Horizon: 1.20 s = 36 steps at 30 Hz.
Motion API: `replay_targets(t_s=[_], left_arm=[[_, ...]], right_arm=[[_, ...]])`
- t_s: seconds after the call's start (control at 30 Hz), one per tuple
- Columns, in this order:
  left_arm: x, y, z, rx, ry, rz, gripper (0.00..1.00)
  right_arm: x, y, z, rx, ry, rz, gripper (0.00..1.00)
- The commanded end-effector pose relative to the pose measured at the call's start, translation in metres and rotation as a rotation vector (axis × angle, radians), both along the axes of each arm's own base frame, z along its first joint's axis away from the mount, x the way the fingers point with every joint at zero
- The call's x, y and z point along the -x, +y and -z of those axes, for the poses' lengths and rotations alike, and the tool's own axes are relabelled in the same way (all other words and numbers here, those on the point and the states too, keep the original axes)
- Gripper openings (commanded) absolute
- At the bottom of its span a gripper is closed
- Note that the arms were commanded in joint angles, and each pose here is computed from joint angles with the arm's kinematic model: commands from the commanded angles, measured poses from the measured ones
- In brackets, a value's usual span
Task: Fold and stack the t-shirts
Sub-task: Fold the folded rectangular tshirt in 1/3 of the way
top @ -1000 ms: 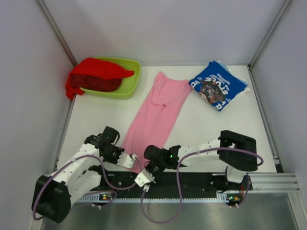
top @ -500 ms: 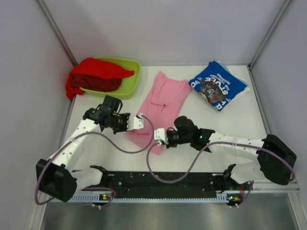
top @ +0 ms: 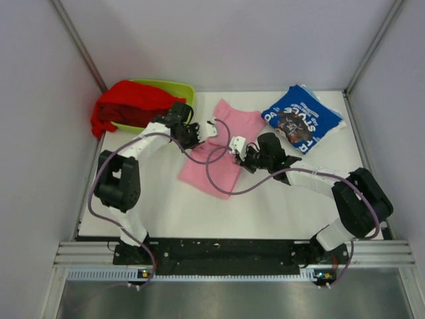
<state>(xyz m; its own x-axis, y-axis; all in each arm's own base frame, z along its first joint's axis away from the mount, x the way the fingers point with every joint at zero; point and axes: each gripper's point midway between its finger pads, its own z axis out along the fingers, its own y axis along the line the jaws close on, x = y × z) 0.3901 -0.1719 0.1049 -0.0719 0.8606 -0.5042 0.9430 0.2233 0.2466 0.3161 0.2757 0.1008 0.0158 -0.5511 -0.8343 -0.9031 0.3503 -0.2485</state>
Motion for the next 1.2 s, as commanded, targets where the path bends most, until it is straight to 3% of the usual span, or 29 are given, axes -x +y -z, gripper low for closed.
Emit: replay_targets(t_s=[0.0,0.57,0.7,0.77,0.87,1.0,1.1,1.17], left_arm=[[-0.038,-0.011,-0.007,0.023,-0.062,-0.069,0.0],[-0.06,-0.019,0.038,-0.065,-0.049,-0.09,0.0],[-0.087,-0.01,0.034,-0.086,-0.095,-0.253,0.2],[-0.107,-0.01,0.02,-0.068,-0.145,-0.338,0.3],[-0.136,-0.01,-0.012,-0.037,-0.23,-0.449,0.39],[-0.13,-0.017,-0.042,0.023,-0.202,-0.451,0.42],[-0.085,-0.03,-0.054,0.103,-0.142,-0.28,0.42],[-0.044,-0.033,-0.064,0.133,-0.136,-0.106,0.44]], right_arm=[[-0.032,0.0,-0.015,-0.02,-0.055,0.037,0.0],[-0.062,-0.023,0.022,0.189,0.006,0.157,0.0],[-0.09,-0.043,0.021,0.211,-0.014,0.337,0.1],[-0.107,-0.052,0.012,0.156,-0.027,0.425,0.18],[-0.131,-0.068,-0.01,0.058,-0.015,0.533,0.2],[-0.111,-0.054,-0.044,0.048,-0.063,0.413,0.31],[-0.065,-0.026,-0.052,0.062,-0.145,0.228,0.42],[-0.015,0.004,-0.037,0.093,-0.171,0.004,0.51]])
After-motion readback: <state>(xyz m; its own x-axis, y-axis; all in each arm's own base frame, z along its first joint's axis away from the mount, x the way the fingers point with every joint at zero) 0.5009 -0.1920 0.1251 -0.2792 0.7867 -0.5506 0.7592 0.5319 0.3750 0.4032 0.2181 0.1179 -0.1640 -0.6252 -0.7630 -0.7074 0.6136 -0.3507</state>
